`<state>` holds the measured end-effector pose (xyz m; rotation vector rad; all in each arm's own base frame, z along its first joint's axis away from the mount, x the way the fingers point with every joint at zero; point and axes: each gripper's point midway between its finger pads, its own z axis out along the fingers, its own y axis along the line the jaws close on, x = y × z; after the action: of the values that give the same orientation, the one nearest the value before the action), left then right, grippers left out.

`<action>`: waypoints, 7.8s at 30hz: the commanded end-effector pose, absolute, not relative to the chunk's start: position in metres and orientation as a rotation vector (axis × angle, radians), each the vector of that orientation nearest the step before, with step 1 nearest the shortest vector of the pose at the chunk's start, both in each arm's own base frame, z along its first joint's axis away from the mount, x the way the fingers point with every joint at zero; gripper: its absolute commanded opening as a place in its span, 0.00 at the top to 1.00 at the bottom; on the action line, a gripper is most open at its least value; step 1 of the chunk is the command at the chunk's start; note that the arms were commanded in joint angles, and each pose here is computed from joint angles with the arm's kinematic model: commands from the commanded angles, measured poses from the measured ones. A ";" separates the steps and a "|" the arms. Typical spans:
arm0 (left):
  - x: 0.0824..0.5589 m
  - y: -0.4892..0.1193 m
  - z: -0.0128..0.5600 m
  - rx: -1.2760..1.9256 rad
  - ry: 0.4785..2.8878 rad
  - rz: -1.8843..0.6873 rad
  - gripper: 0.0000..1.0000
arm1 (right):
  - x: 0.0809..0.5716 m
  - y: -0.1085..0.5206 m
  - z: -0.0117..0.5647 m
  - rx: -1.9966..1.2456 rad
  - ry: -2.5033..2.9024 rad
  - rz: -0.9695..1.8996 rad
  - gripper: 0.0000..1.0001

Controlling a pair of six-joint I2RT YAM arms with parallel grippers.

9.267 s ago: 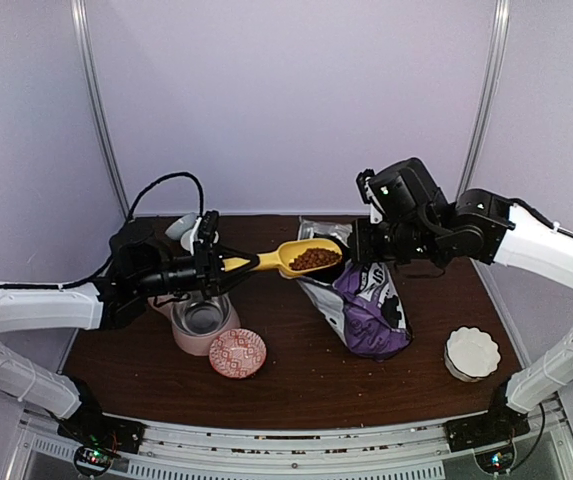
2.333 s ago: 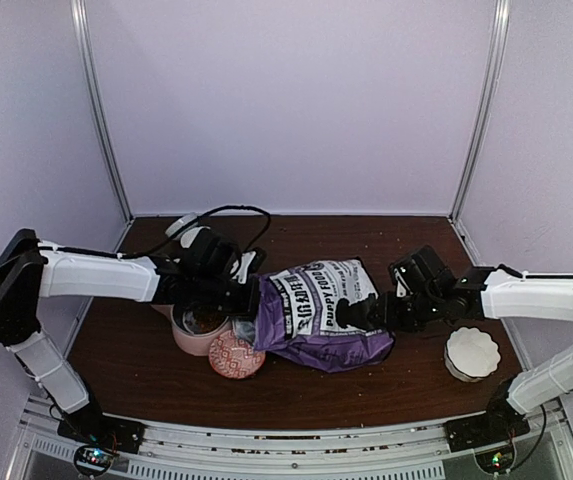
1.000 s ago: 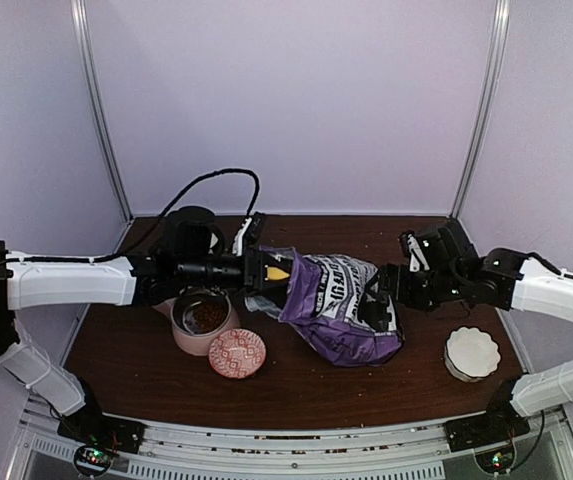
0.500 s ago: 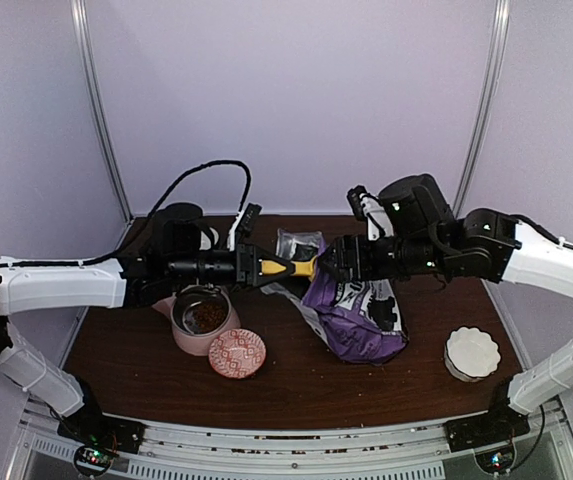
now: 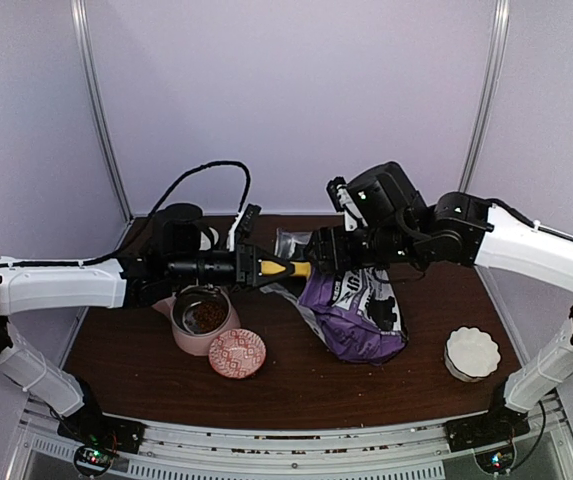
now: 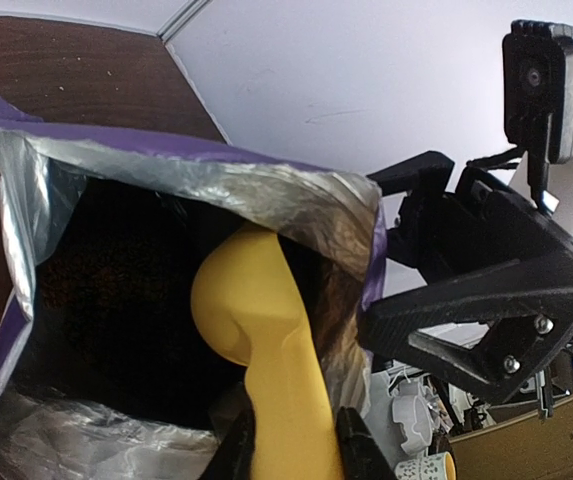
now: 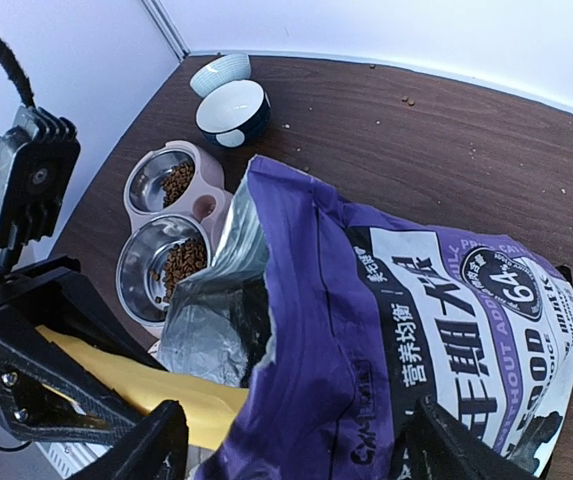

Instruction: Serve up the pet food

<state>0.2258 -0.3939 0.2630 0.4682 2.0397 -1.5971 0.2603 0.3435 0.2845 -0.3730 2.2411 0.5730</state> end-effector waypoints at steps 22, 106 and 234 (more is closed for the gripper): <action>0.230 -0.330 0.305 0.159 1.794 -1.847 1.00 | 0.279 0.284 0.284 -0.186 2.219 0.296 1.00; 0.276 -0.032 0.174 -0.602 1.998 -0.945 1.00 | 0.282 0.261 0.290 -0.100 2.204 0.328 1.00; 0.254 -0.318 0.175 0.461 2.439 -0.875 1.00 | 0.272 0.223 0.207 0.015 2.355 0.468 0.12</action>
<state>0.2477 -0.3265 0.1594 0.4956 2.4944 -0.9275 0.2757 0.2462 0.2375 -0.0606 2.2958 0.4244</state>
